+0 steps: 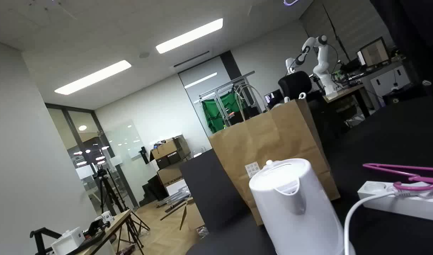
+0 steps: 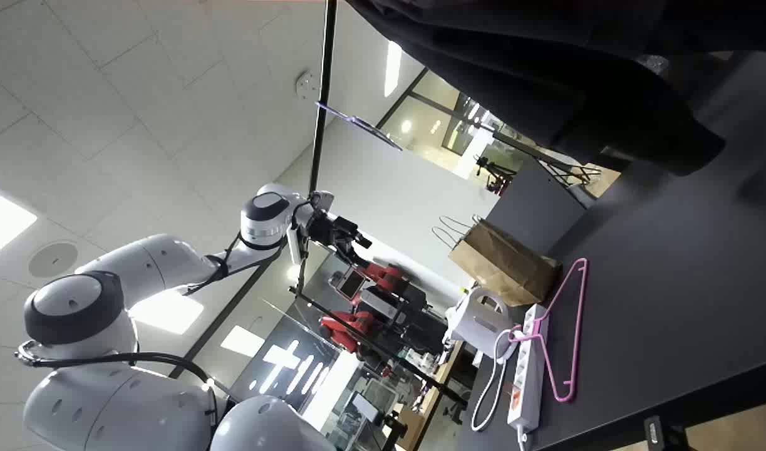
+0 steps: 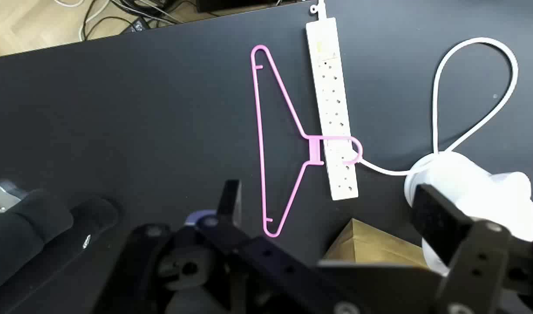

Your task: Pick up the clothing hanger from the table and hang it on the metallic object

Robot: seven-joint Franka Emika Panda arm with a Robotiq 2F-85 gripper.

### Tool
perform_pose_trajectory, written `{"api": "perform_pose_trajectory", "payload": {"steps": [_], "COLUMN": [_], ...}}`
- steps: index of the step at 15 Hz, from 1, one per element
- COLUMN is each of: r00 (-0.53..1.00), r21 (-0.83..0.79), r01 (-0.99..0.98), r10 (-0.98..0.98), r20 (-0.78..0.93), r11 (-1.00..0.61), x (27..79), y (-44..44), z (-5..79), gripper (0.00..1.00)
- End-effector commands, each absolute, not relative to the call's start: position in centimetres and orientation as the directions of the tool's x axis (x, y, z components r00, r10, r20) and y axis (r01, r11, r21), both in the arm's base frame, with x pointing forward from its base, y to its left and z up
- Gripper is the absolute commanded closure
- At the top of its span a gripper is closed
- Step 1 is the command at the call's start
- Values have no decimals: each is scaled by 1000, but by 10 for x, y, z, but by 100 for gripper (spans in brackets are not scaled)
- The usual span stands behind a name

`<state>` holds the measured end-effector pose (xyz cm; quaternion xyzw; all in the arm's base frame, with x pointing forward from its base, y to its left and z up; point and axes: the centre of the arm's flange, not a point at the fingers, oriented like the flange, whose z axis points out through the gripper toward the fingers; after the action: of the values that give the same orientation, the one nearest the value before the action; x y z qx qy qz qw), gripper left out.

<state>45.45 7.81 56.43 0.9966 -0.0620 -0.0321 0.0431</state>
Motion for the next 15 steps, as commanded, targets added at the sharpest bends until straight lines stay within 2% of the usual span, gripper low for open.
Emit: {"api": "perform_pose_trajectory", "payload": {"steps": [1,13,15], "r00": [990,990,993], "r21": [90,89,81], "r01": [-121,-121,-49], "r10": [-126,-126,-57], "r20": [-58,-57,-102], "r11": [-989,-989,-995], "x": [455,455,457], "y": [78,78,70], "z": [564,564,540], "gripper": [0,0,0]}}
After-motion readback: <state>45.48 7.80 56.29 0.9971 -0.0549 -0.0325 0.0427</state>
